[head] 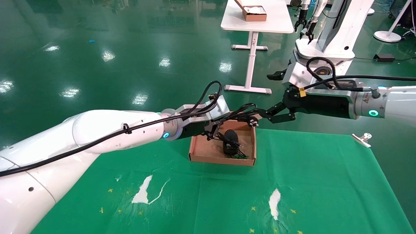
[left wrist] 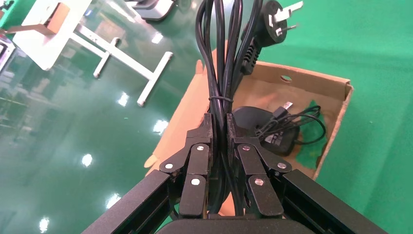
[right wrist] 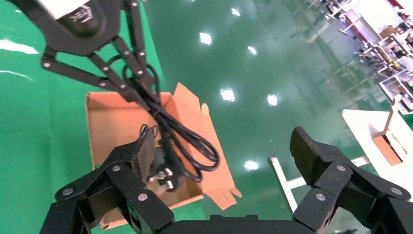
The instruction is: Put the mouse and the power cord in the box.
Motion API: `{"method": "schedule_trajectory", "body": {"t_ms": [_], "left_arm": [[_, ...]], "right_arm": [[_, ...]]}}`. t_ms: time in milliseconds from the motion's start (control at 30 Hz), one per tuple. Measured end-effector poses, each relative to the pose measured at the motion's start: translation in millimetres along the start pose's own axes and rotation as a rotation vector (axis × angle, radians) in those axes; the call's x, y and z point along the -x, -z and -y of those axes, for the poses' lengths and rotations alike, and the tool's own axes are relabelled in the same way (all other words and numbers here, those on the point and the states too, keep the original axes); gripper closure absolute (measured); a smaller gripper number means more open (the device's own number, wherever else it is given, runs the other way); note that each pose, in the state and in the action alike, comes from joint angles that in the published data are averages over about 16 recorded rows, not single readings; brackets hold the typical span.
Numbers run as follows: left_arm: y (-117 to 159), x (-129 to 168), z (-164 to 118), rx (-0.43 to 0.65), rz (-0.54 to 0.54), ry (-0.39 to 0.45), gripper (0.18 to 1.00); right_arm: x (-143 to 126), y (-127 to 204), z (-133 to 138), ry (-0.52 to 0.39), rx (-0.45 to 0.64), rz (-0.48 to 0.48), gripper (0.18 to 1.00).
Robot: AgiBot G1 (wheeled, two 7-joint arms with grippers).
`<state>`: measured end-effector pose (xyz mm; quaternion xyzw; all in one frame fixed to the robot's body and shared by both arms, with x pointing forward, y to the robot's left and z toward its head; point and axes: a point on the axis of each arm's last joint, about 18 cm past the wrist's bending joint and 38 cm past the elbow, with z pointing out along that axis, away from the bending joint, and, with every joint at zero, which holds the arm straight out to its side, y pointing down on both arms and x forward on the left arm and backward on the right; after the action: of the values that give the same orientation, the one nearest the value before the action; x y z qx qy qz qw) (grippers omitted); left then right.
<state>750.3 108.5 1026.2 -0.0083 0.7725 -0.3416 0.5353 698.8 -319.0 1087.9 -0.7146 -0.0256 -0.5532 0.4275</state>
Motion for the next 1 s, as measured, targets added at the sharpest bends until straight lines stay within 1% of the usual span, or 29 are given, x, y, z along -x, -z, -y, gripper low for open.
{"method": "schedule_trajectory", "body": {"t_ms": [133, 233, 367, 567, 767, 1000], "left_arm": [[0, 0, 1, -0.001, 0.002, -0.004, 0.938], [1, -1, -1, -0.006, -0.004, 0.009, 0.925], [5, -6, -8, -0.018, -0.028, 0.050, 0.896], [17, -17, -22, -0.055, -0.084, 0.143, 0.819], [37, -30, -38, -0.115, -0.150, 0.253, 0.700], [66, -41, -52, -0.195, -0.216, 0.359, 0.534]], "right_arm": [[0, 0, 1, 0.000, -0.003, 0.002, 0.201], [0, 1, 0, -0.003, -0.004, -0.001, 0.188], [1, 2, -1, -0.015, -0.015, -0.006, 0.180], [6, 8, -2, -0.051, -0.055, -0.008, 0.178], [15, 18, -2, -0.104, -0.117, -0.001, 0.178], [29, 34, 0, -0.162, -0.188, 0.020, 0.178]]}}
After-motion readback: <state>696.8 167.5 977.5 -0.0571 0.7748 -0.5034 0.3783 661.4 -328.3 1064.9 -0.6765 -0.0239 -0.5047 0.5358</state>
